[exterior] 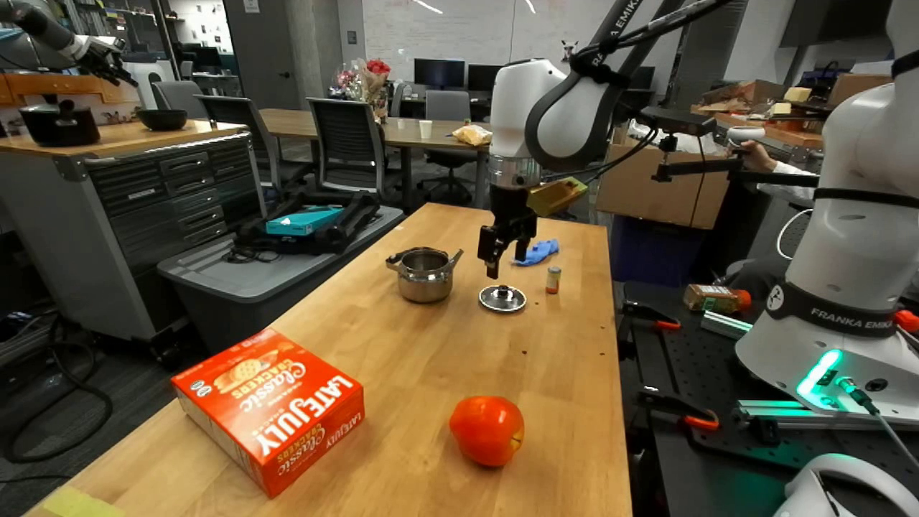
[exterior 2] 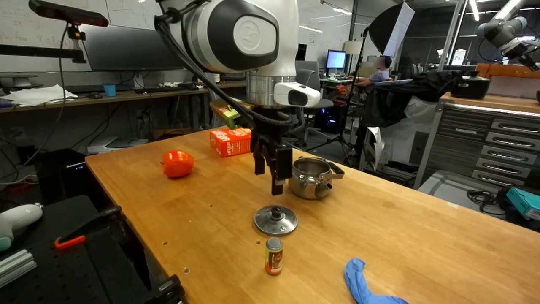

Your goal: Put the silver lid on top of the kettle

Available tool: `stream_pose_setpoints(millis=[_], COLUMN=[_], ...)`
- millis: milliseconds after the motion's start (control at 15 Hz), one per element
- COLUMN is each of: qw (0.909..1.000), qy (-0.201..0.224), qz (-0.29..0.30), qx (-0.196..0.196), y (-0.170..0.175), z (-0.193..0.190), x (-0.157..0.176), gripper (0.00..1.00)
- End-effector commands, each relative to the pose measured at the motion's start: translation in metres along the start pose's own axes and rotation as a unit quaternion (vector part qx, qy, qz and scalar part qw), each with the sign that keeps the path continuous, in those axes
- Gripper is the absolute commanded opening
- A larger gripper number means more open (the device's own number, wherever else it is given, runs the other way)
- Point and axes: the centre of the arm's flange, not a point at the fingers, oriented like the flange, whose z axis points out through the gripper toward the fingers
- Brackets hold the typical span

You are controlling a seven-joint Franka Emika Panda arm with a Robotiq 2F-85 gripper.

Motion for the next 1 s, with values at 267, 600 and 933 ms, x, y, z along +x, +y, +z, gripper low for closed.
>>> stream_pose_setpoints(millis=[267, 600, 933], qw=[1.0, 0.9999, 0.9998], qy=[0.004, 0.01, 0.012], qz=[0.001, 0.008, 0.015], qx=[0.0, -0.003, -0.005], y=[0.006, 0.009, 0.014], z=[0.022, 0.038, 0.05], x=[0.007, 0.008, 0.009], gripper=[1.0, 1.0, 1.0])
